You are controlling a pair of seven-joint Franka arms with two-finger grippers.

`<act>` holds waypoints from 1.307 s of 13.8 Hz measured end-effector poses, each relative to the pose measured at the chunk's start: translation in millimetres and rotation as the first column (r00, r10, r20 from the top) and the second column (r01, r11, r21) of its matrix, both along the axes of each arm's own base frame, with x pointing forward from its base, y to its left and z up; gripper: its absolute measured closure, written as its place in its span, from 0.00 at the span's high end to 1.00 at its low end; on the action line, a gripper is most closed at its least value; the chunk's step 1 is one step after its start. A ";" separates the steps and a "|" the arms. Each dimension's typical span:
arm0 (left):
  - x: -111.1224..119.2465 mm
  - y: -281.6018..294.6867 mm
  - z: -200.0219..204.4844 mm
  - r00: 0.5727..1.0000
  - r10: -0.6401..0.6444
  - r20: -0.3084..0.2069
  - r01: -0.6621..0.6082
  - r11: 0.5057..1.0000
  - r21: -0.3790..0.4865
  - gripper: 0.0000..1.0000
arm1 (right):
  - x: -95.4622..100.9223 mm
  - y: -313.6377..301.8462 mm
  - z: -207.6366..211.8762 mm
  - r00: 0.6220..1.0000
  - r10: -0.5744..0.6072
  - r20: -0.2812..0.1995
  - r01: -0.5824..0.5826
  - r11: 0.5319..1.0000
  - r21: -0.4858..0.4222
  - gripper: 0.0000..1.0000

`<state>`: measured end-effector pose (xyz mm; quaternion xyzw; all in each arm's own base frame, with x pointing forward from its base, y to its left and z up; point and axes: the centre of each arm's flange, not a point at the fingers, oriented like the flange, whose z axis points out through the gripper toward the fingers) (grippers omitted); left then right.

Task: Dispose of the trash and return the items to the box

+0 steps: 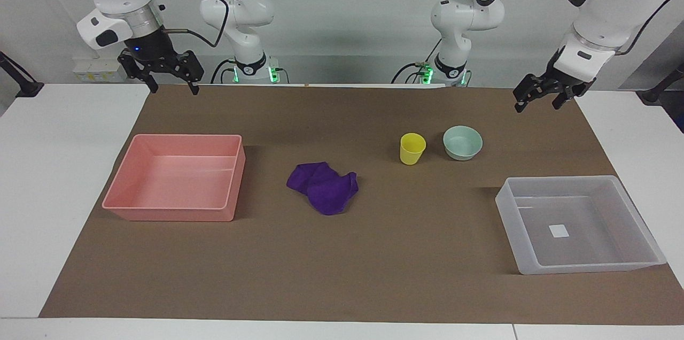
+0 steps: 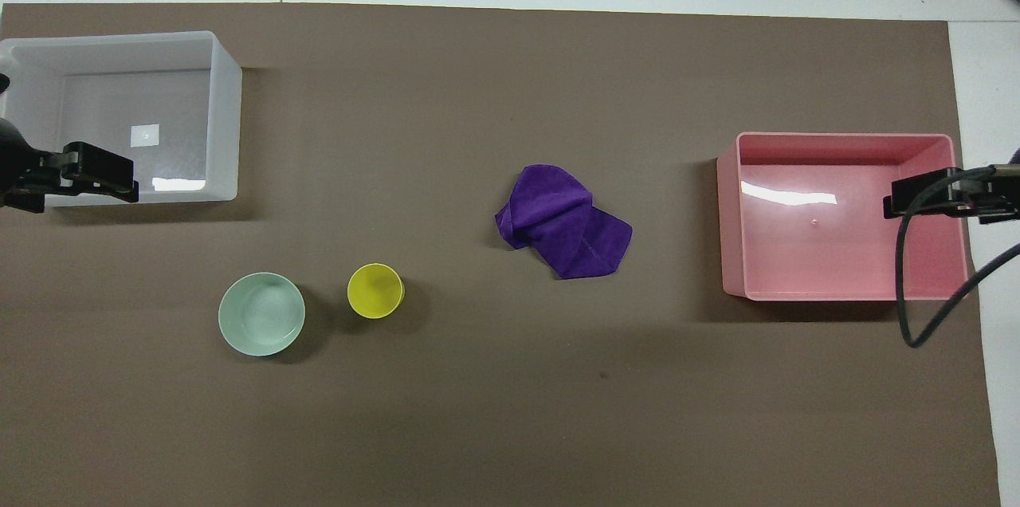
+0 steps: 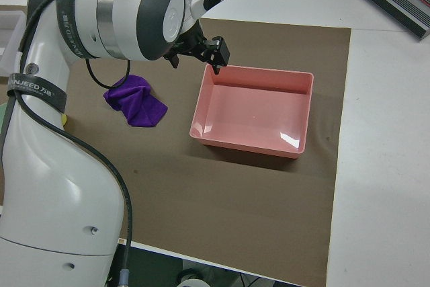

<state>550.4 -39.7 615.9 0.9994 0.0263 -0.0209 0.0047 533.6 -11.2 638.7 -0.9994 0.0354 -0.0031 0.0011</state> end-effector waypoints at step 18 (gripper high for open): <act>-0.3 -0.5 -1.2 1.000 -0.001 -0.004 0.001 1.000 0.000 1.00 | 0.0 2.5 -2.7 1.000 0.005 -0.006 -0.005 1.000 0.000 1.00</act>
